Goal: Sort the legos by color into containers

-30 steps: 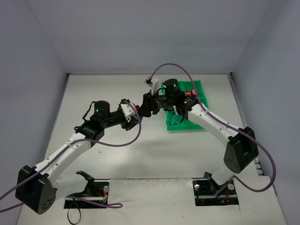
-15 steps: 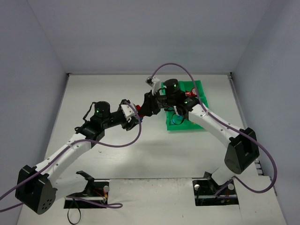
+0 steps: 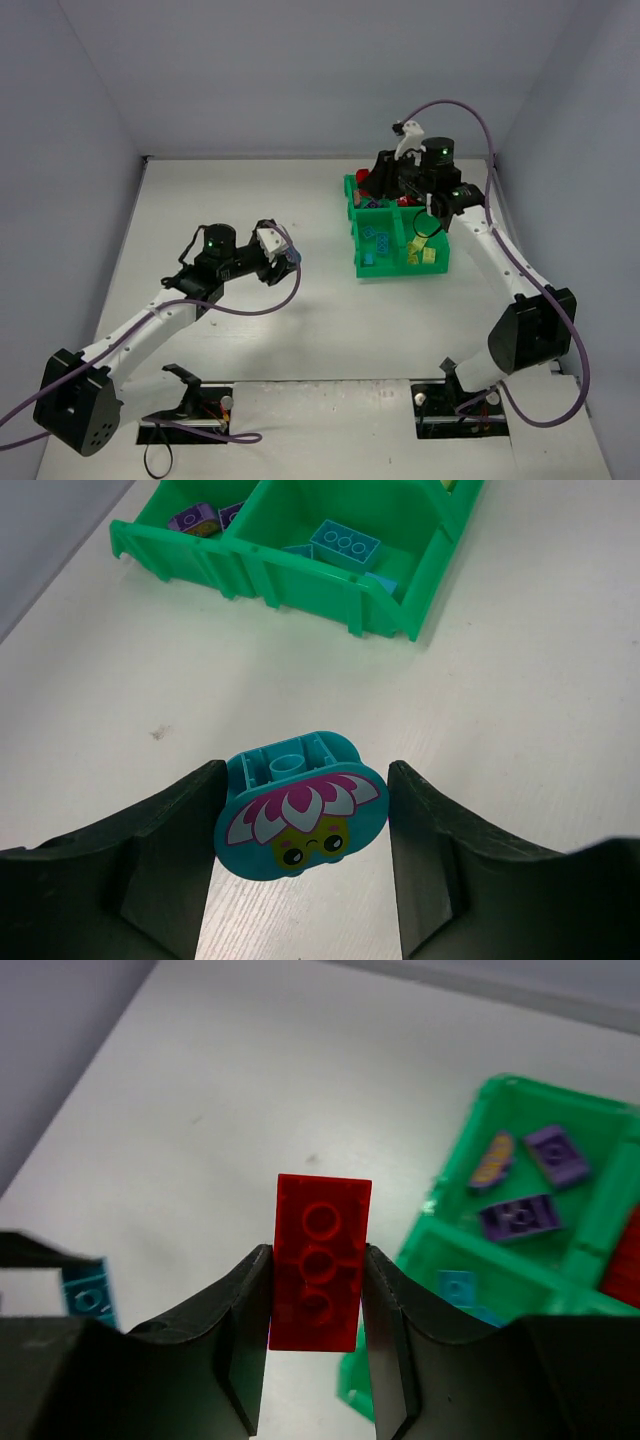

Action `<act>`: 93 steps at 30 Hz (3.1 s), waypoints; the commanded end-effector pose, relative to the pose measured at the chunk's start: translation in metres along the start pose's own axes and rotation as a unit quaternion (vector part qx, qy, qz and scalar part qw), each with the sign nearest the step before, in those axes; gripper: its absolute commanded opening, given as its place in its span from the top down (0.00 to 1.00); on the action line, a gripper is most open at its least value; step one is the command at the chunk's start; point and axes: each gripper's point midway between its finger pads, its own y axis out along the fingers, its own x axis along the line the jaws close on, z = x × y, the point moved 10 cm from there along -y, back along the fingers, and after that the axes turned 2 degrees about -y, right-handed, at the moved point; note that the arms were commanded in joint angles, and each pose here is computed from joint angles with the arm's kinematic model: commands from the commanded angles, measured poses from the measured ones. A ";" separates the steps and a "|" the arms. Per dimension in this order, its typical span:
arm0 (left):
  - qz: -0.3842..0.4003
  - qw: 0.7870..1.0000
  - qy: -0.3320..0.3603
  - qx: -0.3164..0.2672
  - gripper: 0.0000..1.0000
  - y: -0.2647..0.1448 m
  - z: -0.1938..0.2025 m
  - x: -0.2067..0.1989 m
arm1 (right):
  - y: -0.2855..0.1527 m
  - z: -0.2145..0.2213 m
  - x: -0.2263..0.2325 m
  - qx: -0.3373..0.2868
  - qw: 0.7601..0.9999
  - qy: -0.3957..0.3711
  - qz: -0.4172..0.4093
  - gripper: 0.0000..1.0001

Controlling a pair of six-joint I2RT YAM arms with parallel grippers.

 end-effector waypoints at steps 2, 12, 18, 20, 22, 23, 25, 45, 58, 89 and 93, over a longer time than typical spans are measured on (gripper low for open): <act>-0.012 0.998 0.015 -0.056 1.00 -0.006 -0.028 0.005 | -0.018 -0.037 -0.050 -0.079 0.978 -0.011 0.192 1.00; -0.018 0.997 -0.019 -0.077 1.00 -0.018 -0.038 -0.004 | 0.005 -0.017 -0.172 -0.060 0.922 0.083 0.373 0.97; -0.024 0.996 -0.034 -0.075 1.00 -0.027 -0.038 -0.010 | 0.026 -0.008 -0.186 -0.044 0.932 0.086 0.350 0.90; -0.024 0.996 -0.043 -0.076 1.00 -0.028 -0.038 -0.011 | 0.030 -0.004 -0.189 -0.038 0.932 0.086 0.349 0.83; -0.023 0.996 -0.048 -0.077 1.00 -0.028 -0.039 -0.012 | 0.034 -0.001 -0.193 -0.033 0.933 0.088 0.347 0.63; -0.022 0.996 -0.047 -0.079 1.00 -0.028 -0.040 -0.012 | 0.035 -0.001 -0.193 -0.033 0.934 0.088 0.345 0.55; -0.019 0.996 -0.049 -0.078 1.00 -0.024 -0.042 -0.011 | 0.034 -0.004 -0.191 -0.035 0.937 0.087 0.338 0.38; 0.087 0.990 0.017 -0.106 1.00 0.135 -0.129 0.011 | -0.093 0.007 -0.065 -0.114 0.935 0.178 0.284 0.21; 0.052 0.996 -0.015 -0.065 0.39 0.218 -0.106 0.025 | -0.149 0.049 -0.015 -0.128 0.937 0.160 0.283 0.20; -0.460 0.822 -0.335 -0.011 0.21 -0.081 -0.098 0.069 | -0.211 0.016 -0.025 -0.191 0.811 0.059 0.550 0.00; -0.506 0.804 -0.311 -0.018 0.21 -0.116 -0.102 0.062 | -0.221 0.010 -0.018 -0.220 0.804 0.045 0.550 0.00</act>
